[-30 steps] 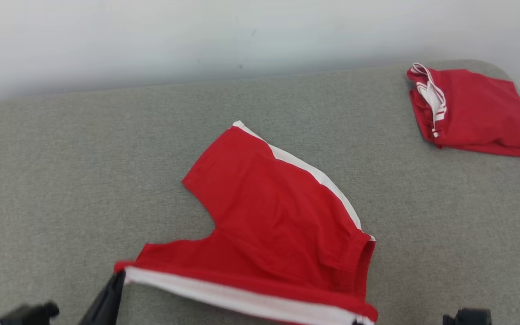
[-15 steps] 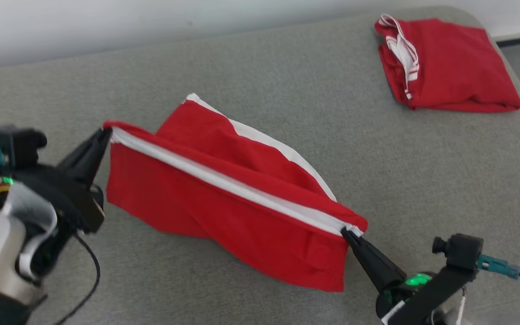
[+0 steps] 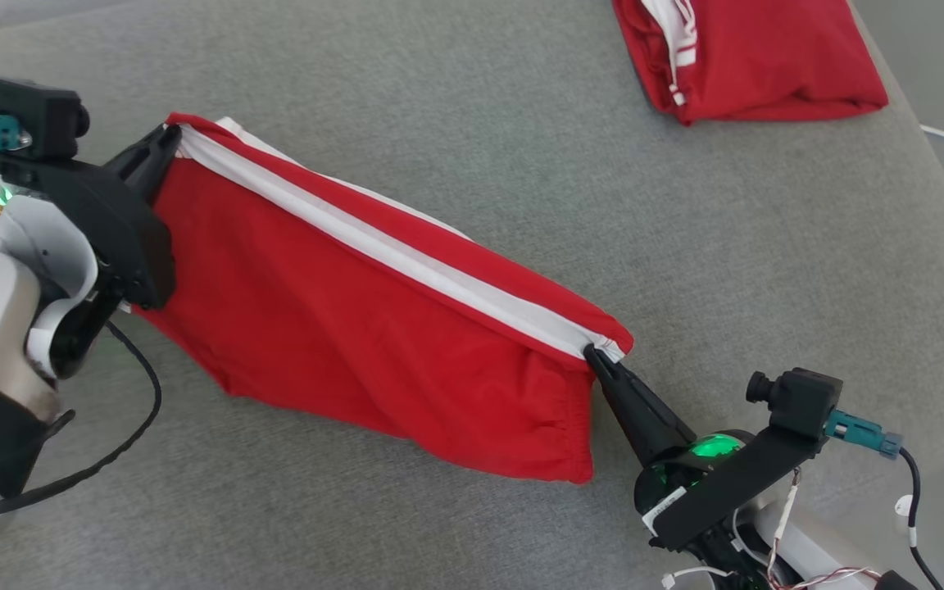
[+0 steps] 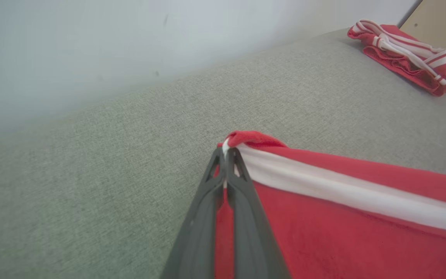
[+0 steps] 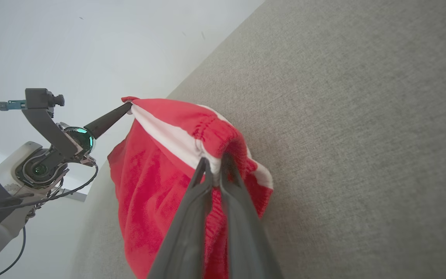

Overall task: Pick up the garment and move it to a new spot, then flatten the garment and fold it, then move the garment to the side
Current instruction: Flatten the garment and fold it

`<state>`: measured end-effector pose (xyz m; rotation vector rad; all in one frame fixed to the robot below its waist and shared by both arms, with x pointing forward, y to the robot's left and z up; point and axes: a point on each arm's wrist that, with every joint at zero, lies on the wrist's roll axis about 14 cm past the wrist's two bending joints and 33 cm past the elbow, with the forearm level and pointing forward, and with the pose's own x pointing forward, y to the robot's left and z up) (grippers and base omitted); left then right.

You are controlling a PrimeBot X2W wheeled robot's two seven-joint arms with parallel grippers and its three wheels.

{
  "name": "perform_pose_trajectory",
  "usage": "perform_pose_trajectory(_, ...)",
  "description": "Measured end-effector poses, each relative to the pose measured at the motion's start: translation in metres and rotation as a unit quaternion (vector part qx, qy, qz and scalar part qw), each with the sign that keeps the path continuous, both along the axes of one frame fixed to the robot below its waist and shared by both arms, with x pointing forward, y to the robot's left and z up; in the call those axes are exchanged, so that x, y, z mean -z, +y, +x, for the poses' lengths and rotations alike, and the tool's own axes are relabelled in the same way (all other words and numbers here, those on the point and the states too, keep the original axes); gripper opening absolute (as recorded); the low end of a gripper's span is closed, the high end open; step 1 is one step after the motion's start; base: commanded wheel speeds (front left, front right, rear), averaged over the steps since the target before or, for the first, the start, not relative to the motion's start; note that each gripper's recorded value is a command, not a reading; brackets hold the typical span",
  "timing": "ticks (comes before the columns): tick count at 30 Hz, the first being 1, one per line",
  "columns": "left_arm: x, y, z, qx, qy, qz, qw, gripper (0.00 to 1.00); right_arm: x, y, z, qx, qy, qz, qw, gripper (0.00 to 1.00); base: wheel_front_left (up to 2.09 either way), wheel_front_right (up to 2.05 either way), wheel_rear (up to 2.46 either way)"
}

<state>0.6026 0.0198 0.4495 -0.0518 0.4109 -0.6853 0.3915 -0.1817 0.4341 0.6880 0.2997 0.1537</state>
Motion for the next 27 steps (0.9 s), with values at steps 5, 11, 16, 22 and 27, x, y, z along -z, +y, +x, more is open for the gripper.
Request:
perform_pose_trajectory(5,0.017,-0.011,0.001,0.012,0.004,0.005,1.000,0.00,0.008,-0.001,-0.002,0.002,0.013,-0.005,1.000,0.14,0.00,0.00,0.00)
perform_pose_trajectory(11,0.014,-0.017,-0.007,0.019,-0.009,-0.004,1.000,1.00,0.004,-0.014,-0.009,-0.007,0.005,-0.048,0.999,1.00,0.00,0.00,0.00)
perform_pose_trajectory(16,-0.019,-0.008,-0.011,0.003,-0.047,-0.035,0.998,1.00,-0.012,-0.036,-0.027,0.001,-0.017,-0.094,0.995,1.00,0.00,0.00,0.00)
perform_pose_trajectory(22,-0.047,0.010,-0.021,-0.007,-0.080,-0.037,0.996,1.00,-0.053,-0.049,-0.029,0.020,-0.102,-0.151,0.983,1.00,0.00,0.00,0.00)
perform_pose_trajectory(27,-0.050,0.020,-0.034,-0.004,-0.066,-0.017,0.998,1.00,-0.081,-0.037,-0.027,0.010,-0.176,-0.232,0.957,1.00,0.00,0.00,0.00)
